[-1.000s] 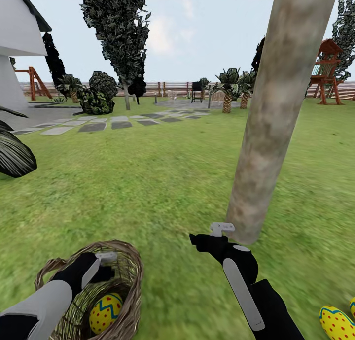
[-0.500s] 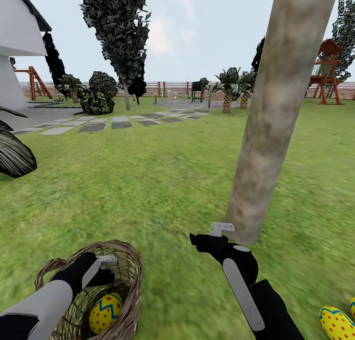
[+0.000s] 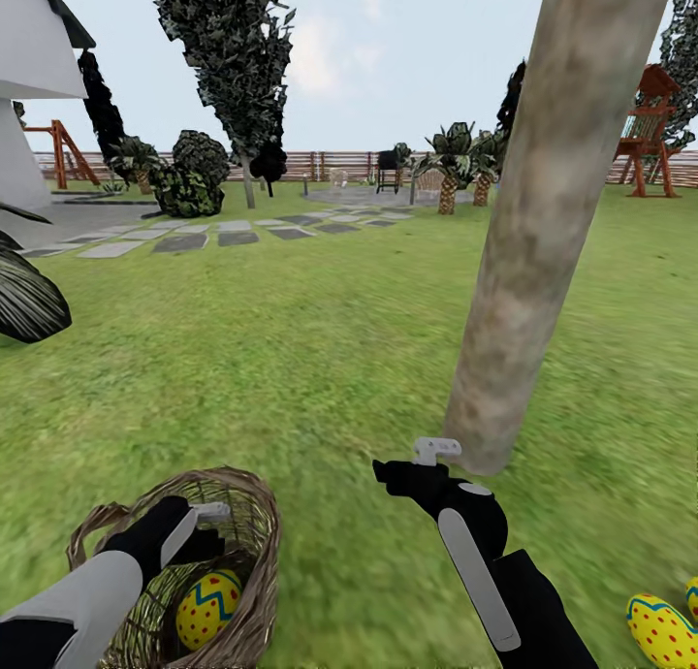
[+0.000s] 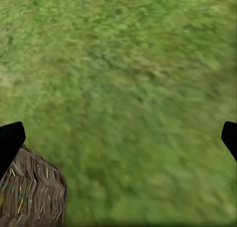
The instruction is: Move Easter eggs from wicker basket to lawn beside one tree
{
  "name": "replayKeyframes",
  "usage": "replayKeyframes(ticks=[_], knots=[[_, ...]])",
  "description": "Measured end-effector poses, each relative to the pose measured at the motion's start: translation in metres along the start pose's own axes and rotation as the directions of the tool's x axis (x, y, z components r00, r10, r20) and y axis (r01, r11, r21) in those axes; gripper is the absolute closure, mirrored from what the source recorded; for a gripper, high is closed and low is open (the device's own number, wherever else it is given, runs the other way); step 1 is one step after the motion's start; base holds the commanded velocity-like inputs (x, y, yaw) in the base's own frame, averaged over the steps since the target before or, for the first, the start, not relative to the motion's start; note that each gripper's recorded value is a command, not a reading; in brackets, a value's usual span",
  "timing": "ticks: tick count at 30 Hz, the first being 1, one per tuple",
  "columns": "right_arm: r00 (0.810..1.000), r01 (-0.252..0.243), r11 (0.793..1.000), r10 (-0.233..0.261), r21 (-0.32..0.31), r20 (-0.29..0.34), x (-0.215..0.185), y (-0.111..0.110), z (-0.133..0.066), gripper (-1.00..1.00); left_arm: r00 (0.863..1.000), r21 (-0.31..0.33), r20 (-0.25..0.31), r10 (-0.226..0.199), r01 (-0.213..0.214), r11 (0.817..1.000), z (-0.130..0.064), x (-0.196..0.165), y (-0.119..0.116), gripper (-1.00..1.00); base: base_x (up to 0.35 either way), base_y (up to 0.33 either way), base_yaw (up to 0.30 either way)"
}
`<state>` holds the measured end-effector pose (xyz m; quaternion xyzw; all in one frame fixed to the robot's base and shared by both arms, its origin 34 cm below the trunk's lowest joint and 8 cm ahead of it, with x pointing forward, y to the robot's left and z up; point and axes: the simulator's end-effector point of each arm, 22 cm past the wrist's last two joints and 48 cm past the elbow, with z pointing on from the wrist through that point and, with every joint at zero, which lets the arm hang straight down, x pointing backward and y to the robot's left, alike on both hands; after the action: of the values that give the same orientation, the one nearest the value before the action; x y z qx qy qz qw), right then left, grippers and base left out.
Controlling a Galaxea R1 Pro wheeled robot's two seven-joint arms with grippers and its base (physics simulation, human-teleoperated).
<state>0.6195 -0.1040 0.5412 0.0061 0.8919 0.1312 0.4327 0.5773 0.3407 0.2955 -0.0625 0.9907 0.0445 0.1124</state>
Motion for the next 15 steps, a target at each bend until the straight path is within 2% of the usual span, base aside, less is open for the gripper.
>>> replayKeyframes(ticks=[15], knots=[[0.998, -0.014, 1.000, 0.014, 0.008, -0.059, 0.026, -0.008, 0.021, -1.00, 0.998, -0.006, -0.060, 0.007, -0.007, 1.000, 0.028, 0.021, -0.001, -1.00, 0.000, 0.000, 0.000]])
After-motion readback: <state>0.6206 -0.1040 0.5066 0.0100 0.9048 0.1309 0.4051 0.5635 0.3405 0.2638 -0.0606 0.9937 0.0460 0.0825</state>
